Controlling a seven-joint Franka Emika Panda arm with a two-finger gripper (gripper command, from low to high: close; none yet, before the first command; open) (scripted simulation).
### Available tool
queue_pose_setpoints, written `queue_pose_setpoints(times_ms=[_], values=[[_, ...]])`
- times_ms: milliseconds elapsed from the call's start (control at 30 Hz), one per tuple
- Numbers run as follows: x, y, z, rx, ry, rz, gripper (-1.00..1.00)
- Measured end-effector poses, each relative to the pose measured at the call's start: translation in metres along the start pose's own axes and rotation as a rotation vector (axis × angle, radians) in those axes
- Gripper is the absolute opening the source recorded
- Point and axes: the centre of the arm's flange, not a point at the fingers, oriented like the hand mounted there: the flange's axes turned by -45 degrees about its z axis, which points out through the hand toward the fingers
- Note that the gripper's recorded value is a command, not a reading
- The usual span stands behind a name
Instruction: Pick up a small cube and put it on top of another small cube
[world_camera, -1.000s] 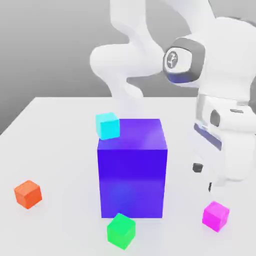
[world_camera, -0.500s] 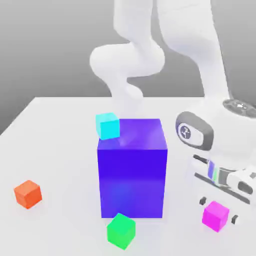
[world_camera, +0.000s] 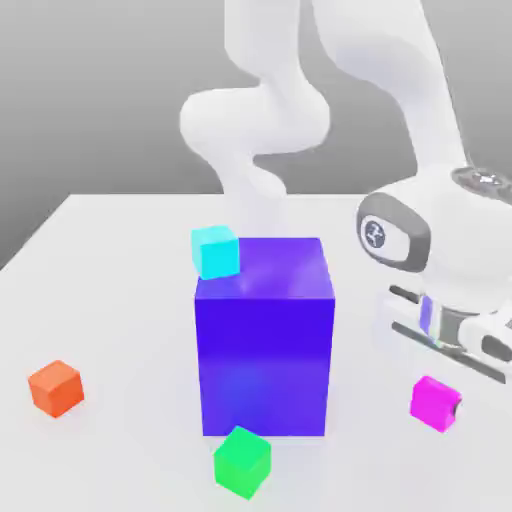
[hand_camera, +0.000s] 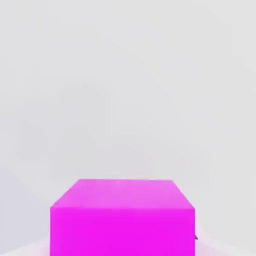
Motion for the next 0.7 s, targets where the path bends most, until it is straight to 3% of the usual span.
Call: queue_pose_setpoints(times_ms=[700], values=[[-0.051, 0.005, -0.013, 0.208, -0.189, -0.164, -1.00]])
